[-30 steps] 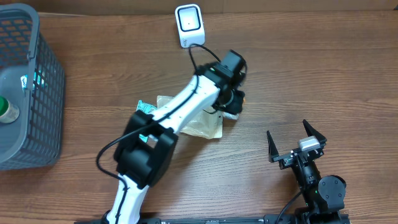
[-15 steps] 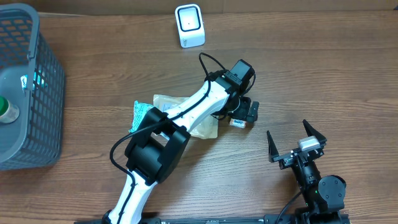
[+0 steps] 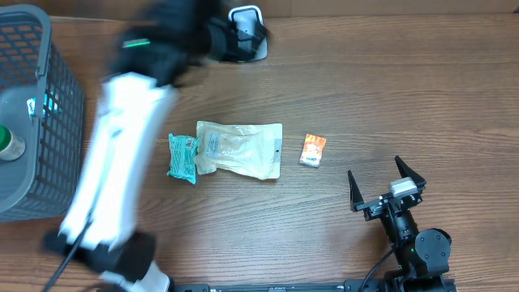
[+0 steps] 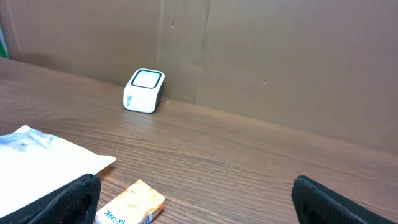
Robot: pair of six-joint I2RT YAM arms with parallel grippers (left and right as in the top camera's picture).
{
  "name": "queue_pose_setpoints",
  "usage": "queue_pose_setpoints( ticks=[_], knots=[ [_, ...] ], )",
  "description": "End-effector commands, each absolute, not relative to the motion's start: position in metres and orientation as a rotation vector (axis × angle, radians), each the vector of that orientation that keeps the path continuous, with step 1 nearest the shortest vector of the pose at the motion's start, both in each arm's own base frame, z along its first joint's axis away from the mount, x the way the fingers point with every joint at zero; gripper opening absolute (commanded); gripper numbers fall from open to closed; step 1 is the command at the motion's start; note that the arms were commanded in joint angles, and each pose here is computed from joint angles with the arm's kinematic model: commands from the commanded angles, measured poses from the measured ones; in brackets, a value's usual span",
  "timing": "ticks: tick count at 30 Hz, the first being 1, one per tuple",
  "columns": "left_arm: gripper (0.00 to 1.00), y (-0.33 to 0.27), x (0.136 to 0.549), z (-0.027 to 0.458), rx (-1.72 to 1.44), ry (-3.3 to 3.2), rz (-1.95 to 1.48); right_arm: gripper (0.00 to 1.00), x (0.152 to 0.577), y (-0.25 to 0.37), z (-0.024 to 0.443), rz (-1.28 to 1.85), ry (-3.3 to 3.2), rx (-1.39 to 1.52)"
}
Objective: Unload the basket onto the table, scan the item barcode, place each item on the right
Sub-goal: 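Carry the orange pack right of the beige pouch and release, then reach into the basket and grasp a green Kleenex tissue pack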
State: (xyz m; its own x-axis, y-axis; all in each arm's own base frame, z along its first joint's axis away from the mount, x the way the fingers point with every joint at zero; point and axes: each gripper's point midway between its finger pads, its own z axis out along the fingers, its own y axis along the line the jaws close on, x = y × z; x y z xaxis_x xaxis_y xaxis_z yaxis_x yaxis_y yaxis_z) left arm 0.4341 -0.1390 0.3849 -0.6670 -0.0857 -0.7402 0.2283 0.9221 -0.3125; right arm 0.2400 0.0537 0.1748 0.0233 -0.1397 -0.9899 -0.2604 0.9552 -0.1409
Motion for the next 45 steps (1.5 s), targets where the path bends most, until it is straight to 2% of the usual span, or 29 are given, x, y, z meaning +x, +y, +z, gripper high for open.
queue_pose_setpoints(
  ticks=[1, 4, 8, 11, 14, 24, 25, 28, 45],
  knots=[
    [1.0, -0.064, 0.418, 0.423, 0.008, 2.162, -0.352, 1.0, 0.24, 0.052, 0.173, 0.095, 1.553, -0.309],
    [1.0, 0.027, 0.399, 0.435, -0.241, 2.127, -0.176, 1.0, 0.24, 0.052, 0.173, 0.095, 1.553, -0.309],
    [1.0, 0.131, 0.368, 0.428, -0.557, 2.107, 0.044, 1.0, 0.24, 0.052, 0.173, 0.095, 1.553, -0.309],
    [1.0, 0.185, 0.351, 0.409, -0.726, 2.115, 0.147, 1.0, 0.24, 0.052, 0.173, 0.095, 1.553, -0.309],
    [1.0, 0.221, 0.351, 0.379, -0.819, 2.154, 0.177, 1.0, 0.24, 0.052, 0.173, 0.095, 1.553, -0.309],
    [0.98, 0.264, 0.397, 0.244, -0.655, 2.526, 0.211, 1.0, 0.24, 0.052, 0.173, 0.095, 1.553, -0.309],
    [0.96, 0.267, 0.401, 0.225, -0.631, 2.575, 0.207, 1.0, 0.24, 0.052, 0.173, 0.095, 1.553, -0.309],
    [0.95, 0.276, 0.407, 0.198, -0.633, 2.622, 0.202, 1.0, 0.24, 0.052, 0.173, 0.095, 1.553, -0.309],
    [0.96, 0.31, 0.449, 0.144, -0.385, 2.618, 0.239, 1.0, 0.24, 0.052, 0.173, 0.095, 1.553, -0.308]
  ],
)
